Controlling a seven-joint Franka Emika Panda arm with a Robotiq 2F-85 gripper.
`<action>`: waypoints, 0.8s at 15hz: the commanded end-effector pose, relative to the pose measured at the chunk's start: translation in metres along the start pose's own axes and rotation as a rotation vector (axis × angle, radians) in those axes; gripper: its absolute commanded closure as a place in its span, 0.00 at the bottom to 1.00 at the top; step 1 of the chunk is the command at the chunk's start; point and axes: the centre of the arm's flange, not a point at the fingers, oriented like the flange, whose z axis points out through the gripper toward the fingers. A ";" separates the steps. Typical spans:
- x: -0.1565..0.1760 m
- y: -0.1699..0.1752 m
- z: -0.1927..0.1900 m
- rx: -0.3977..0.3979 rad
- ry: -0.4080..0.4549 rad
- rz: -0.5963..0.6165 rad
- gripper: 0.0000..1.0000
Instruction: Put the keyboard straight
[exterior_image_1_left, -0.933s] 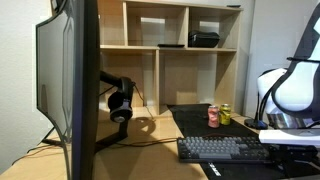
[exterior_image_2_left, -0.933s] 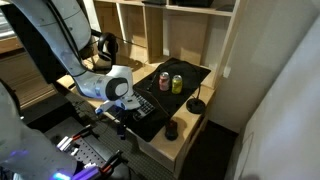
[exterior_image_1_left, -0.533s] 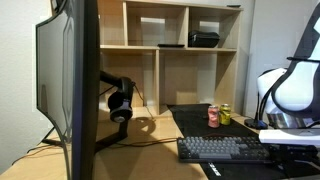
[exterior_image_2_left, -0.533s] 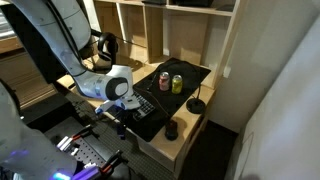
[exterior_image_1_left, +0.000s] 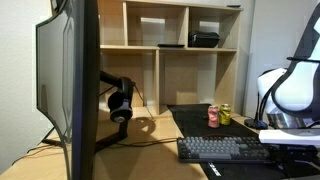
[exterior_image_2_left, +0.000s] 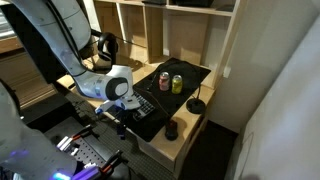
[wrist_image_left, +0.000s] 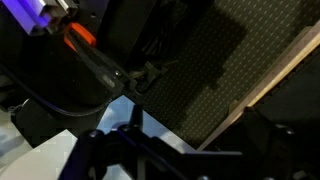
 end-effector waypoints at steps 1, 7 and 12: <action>-0.011 -0.002 -0.034 0.121 0.094 -0.015 0.00; -0.011 -0.021 -0.078 0.250 0.181 -0.020 0.00; -0.006 -0.018 -0.054 0.141 0.127 -0.011 0.00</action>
